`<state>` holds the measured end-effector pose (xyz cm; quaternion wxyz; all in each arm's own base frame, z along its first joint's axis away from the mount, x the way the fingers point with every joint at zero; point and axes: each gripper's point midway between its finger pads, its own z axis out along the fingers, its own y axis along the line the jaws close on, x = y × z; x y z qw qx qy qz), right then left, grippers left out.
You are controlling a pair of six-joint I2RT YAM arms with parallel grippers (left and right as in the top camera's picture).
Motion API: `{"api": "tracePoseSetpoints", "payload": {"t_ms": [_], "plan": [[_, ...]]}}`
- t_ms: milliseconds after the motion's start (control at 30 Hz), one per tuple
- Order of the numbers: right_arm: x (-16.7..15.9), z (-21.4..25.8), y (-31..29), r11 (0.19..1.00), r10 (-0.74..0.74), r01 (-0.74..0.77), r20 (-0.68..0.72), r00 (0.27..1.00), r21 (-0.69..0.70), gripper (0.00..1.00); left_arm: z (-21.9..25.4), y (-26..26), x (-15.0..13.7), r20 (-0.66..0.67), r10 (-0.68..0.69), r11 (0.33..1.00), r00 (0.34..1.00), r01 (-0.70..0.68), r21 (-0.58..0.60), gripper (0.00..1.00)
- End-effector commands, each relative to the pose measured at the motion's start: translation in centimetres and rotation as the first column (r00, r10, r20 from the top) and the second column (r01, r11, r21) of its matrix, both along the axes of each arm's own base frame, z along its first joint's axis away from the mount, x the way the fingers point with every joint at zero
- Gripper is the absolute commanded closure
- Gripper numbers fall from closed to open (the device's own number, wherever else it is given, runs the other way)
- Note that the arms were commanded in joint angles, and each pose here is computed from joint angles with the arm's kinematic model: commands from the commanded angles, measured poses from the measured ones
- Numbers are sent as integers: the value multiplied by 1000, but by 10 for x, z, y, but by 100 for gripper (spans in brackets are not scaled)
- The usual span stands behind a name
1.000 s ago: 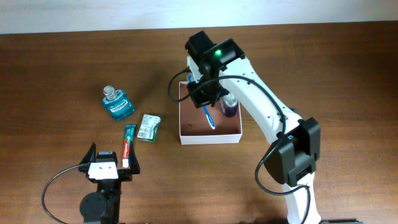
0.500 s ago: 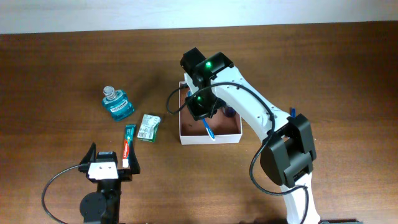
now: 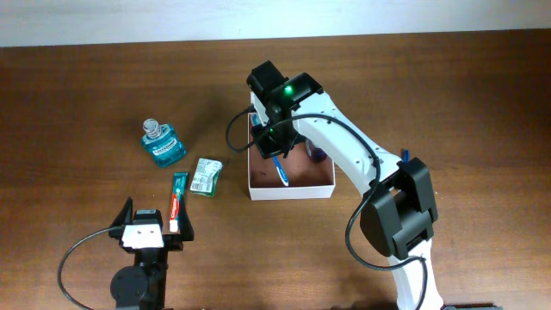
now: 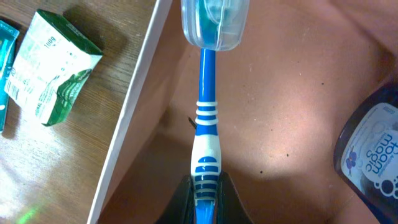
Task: Pack container
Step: 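Lower the toothbrush into the box and open the right gripper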
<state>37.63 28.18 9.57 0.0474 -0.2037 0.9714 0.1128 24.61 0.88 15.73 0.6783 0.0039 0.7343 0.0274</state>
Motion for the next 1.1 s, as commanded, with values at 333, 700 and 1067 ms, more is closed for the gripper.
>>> {"api": "tracePoseSetpoints", "payload": {"t_ms": [333, 700, 1067], "plan": [[2, -9, 2, 1000, -2, 2, 2, 1000, -6, 95, -1, -1, 0, -2, -5, 1000, 1000, 5, 16, 1], [-4, -21, -2, 1000, -3, 2, -28, 1000, -25, 95, -1, -1, 0, -2, -5, 1000, 1000, 5, 16, 1], [-4, -35, -2, 1000, -2, 2, -24, 1000, -22, 95, -1, -1, 0, -2, -5, 1000, 1000, 5, 16, 1]]}}
